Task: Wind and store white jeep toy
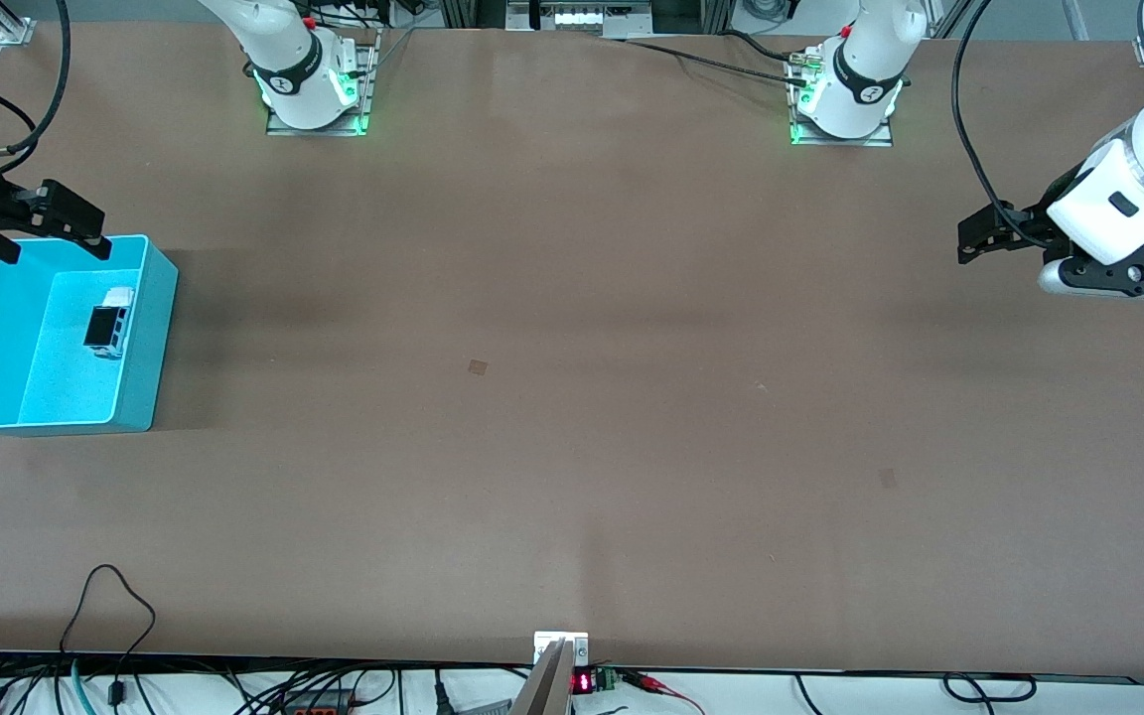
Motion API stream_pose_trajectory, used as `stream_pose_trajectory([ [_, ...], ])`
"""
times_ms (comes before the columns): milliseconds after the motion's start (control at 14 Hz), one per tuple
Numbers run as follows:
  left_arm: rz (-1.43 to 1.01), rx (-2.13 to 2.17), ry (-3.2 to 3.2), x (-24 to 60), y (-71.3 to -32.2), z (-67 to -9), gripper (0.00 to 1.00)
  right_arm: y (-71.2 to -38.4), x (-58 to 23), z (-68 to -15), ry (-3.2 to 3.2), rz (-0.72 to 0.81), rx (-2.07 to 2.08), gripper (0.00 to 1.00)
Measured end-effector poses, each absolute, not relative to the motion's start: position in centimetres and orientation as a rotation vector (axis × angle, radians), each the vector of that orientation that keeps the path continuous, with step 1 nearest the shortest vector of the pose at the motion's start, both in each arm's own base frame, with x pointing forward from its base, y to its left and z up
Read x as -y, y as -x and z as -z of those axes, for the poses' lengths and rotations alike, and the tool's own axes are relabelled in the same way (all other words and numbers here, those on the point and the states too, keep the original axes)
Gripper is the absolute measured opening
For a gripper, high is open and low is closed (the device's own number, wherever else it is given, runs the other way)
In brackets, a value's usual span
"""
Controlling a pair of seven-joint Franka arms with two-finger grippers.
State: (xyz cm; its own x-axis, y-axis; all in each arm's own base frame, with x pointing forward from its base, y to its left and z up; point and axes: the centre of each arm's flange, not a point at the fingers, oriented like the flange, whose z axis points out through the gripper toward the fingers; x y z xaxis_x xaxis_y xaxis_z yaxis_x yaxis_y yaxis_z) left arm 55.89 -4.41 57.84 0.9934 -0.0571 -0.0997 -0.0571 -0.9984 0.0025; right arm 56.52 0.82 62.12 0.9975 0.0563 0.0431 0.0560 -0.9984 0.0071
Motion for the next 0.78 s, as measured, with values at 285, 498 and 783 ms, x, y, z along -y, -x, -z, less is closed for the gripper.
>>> stream_pose_trajectory([
  [285, -0.16, -0.09, 3.136, 4.41, -55.87, -57.82, 1.0, -56.52, -0.78, -62.12, -3.134, -0.068, -0.085, 1.0],
  [498, -0.161, -0.089, 3.136, 4.38, -55.87, -57.82, 1.0, -56.54, -0.77, -62.25, -3.134, -0.073, -0.085, 1.0],
  [783, -0.162, -0.085, 3.136, 4.22, -55.87, -57.82, 1.0, -56.54, -0.64, -62.29, -3.134, -0.074, -0.081, 1.0],
])
